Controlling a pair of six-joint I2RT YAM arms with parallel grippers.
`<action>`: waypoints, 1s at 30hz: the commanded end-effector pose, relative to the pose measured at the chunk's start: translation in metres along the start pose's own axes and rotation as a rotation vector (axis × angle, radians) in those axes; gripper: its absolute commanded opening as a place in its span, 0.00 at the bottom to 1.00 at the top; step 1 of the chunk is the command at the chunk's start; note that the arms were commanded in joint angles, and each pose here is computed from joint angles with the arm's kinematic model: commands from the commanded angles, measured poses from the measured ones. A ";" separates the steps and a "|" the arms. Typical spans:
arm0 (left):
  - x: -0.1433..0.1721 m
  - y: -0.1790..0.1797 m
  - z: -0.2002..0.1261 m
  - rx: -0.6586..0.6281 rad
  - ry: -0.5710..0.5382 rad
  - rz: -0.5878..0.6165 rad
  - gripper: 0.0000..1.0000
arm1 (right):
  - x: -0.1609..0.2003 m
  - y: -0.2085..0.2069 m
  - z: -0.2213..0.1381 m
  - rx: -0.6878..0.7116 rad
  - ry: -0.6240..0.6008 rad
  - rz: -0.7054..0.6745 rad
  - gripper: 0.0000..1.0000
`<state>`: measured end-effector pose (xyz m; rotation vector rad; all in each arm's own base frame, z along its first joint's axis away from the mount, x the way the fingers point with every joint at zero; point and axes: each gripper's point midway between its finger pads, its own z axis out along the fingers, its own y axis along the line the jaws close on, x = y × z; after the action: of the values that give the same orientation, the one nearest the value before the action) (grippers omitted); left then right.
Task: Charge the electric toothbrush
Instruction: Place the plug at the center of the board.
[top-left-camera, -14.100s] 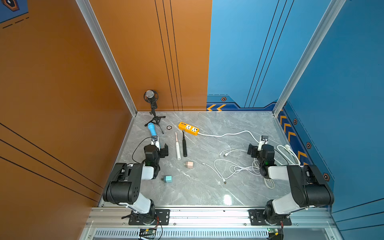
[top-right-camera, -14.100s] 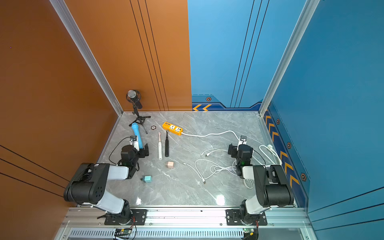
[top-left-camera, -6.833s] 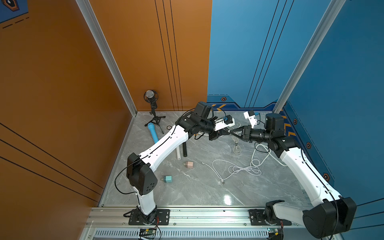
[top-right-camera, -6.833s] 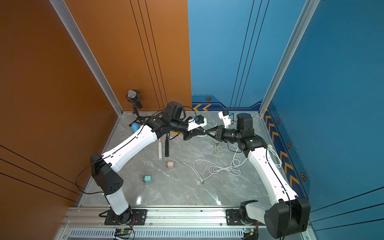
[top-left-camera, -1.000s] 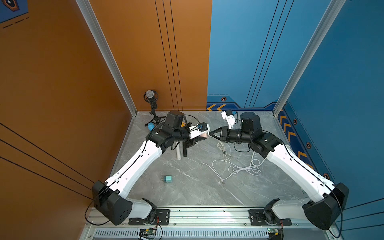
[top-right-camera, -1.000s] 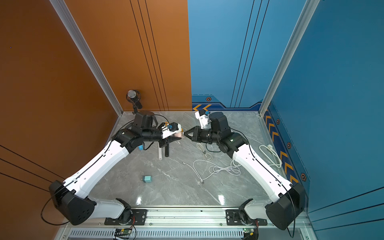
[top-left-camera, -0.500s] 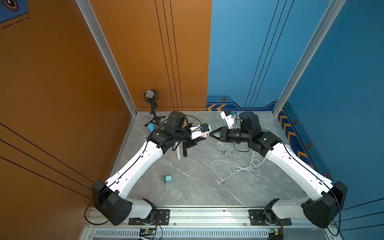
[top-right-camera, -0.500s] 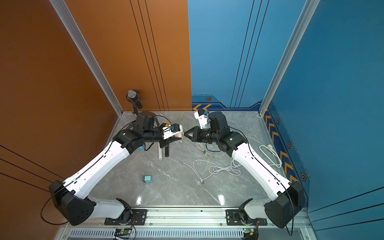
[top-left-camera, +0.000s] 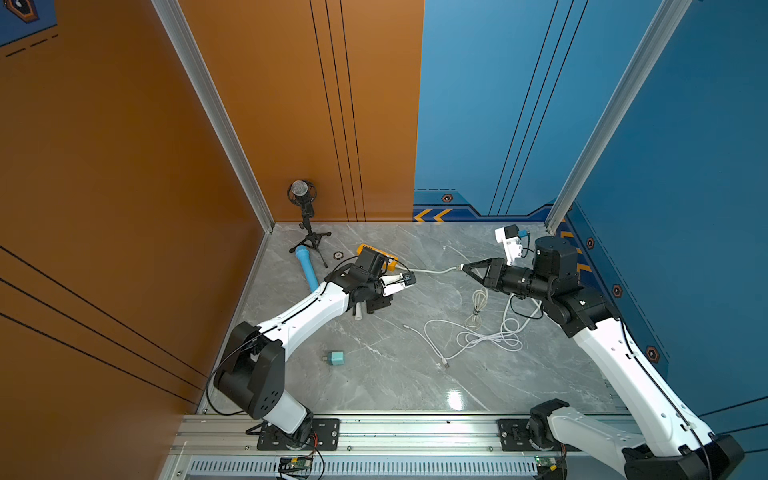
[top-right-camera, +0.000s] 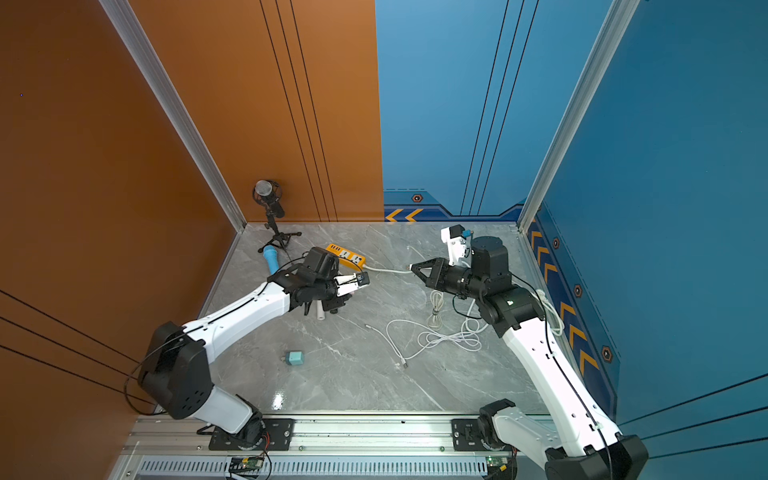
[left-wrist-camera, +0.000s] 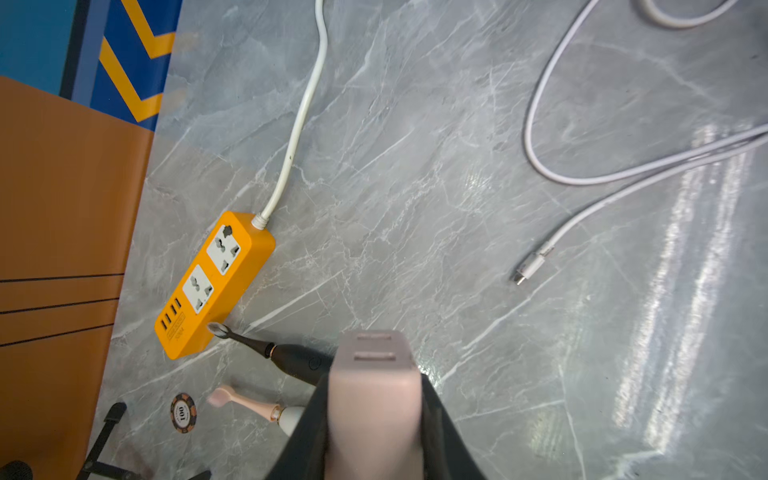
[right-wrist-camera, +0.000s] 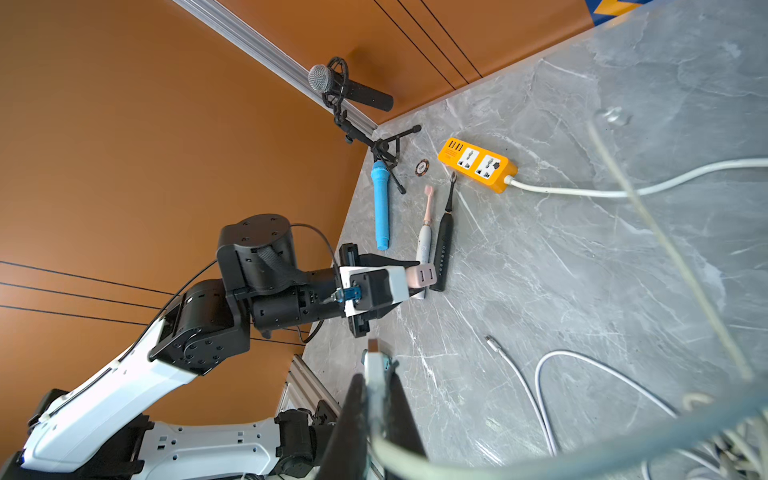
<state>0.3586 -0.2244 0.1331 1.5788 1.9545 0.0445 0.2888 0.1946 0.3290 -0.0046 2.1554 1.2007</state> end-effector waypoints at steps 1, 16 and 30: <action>-0.001 0.022 0.025 -0.084 0.077 -0.002 0.09 | 0.006 -0.017 0.006 0.056 0.019 0.021 0.00; 0.013 -0.005 0.110 -0.120 0.249 0.030 0.22 | 0.017 -0.026 -0.006 0.093 0.015 0.020 0.00; 0.002 -0.067 0.094 0.019 0.167 -0.018 0.58 | 0.020 -0.018 -0.013 0.063 0.016 0.034 0.00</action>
<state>0.3716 -0.2715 0.0371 1.5916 2.0452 0.2837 0.2784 0.1828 0.3127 0.0430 2.2010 1.1420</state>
